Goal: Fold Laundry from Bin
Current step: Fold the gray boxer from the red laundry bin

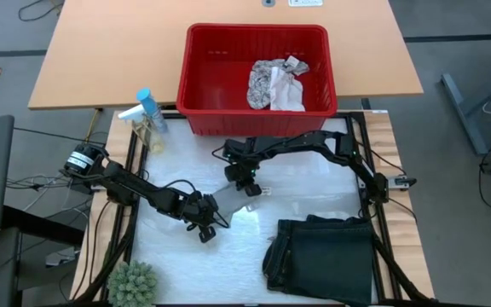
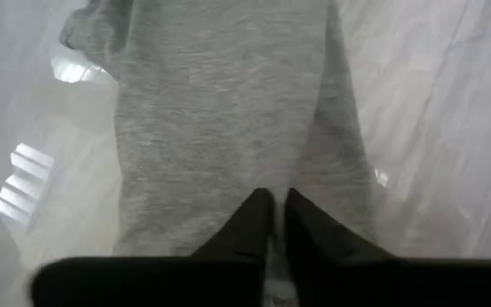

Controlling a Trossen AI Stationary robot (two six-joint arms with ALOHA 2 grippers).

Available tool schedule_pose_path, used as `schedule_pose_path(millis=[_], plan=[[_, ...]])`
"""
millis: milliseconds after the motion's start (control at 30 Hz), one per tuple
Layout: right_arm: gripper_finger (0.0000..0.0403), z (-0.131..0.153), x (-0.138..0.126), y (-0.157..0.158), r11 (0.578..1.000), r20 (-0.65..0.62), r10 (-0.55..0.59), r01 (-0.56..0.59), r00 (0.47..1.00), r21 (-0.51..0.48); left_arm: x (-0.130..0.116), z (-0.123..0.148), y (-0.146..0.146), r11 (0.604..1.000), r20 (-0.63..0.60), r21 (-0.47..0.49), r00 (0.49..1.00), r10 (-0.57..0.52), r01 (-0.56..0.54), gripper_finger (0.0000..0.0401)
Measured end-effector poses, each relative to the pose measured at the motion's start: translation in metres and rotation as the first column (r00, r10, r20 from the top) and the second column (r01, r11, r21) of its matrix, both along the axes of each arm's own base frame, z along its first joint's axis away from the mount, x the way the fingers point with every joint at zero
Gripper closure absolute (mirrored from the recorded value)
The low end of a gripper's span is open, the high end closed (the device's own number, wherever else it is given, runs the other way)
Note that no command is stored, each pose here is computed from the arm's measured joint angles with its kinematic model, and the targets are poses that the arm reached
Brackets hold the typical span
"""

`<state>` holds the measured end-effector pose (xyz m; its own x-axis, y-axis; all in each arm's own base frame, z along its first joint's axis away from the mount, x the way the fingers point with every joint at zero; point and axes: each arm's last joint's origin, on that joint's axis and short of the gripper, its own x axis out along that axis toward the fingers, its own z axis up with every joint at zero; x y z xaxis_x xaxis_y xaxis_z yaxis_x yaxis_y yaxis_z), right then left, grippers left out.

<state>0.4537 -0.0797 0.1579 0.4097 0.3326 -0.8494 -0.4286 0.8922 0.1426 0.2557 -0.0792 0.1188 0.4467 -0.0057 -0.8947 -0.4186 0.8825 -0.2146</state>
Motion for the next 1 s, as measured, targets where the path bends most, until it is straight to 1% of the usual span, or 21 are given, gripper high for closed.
schedule_pose_path(millis=[67, 200, 333, 433, 533, 667, 833, 1000], plan=[[0.0384, 0.000, -0.001, -0.002, 1.000, -0.007, -0.007, 0.007, 1.000, 0.002, 0.000, 0.000, 0.000, 1.000, 0.000, 0.000, 1.000, 0.000, 0.000, 0.0401], [0.0382, 0.004, -0.002, -0.002, 0.999, -0.029, -0.031, 0.032, 0.999, 0.008, 0.000, 0.000, 0.000, 1.000, 0.000, 0.000, 1.000, -0.001, 0.001, 0.0401], [0.0385, 0.023, 0.002, -0.004, 0.999, -0.027, -0.046, 0.045, 0.999, -0.016, 0.000, 0.000, 0.000, 1.000, 0.000, 0.000, 1.000, -0.001, 0.001, 0.0401], [0.0385, 0.041, 0.008, -0.006, 0.997, 0.013, -0.057, 0.057, 0.998, -0.052, 0.000, 0.000, 0.000, 1.000, 0.000, 0.002, 1.000, -0.004, 0.004, 0.0401], [0.0385, 0.049, 0.011, -0.007, 0.995, 0.048, -0.058, 0.062, 0.997, -0.076, 0.000, 0.000, 0.000, 1.000, 0.000, 0.003, 1.000, -0.004, 0.004, 0.0401], [0.0385, 0.038, 0.014, -0.005, 0.996, 0.021, -0.053, 0.055, 0.998, -0.075, 0.000, 0.000, 0.000, 1.000, 0.000, 0.002, 1.000, -0.003, 0.003, 0.0401], [0.0381, 0.012, 0.021, -0.006, 0.994, -0.016, -0.058, 0.056, 0.998, -0.095, 0.000, 0.000, 0.000, 1.000, 0.000, 0.003, 1.000, -0.004, 0.004, 0.0401], [0.0383, 0.010, 0.023, -0.007, 0.992, 0.001, -0.065, 0.065, 0.998, -0.113, 0.000, 0.000, 0.000, 1.000, 0.000, 0.004, 1.000, -0.005, 0.005, 0.0401]])
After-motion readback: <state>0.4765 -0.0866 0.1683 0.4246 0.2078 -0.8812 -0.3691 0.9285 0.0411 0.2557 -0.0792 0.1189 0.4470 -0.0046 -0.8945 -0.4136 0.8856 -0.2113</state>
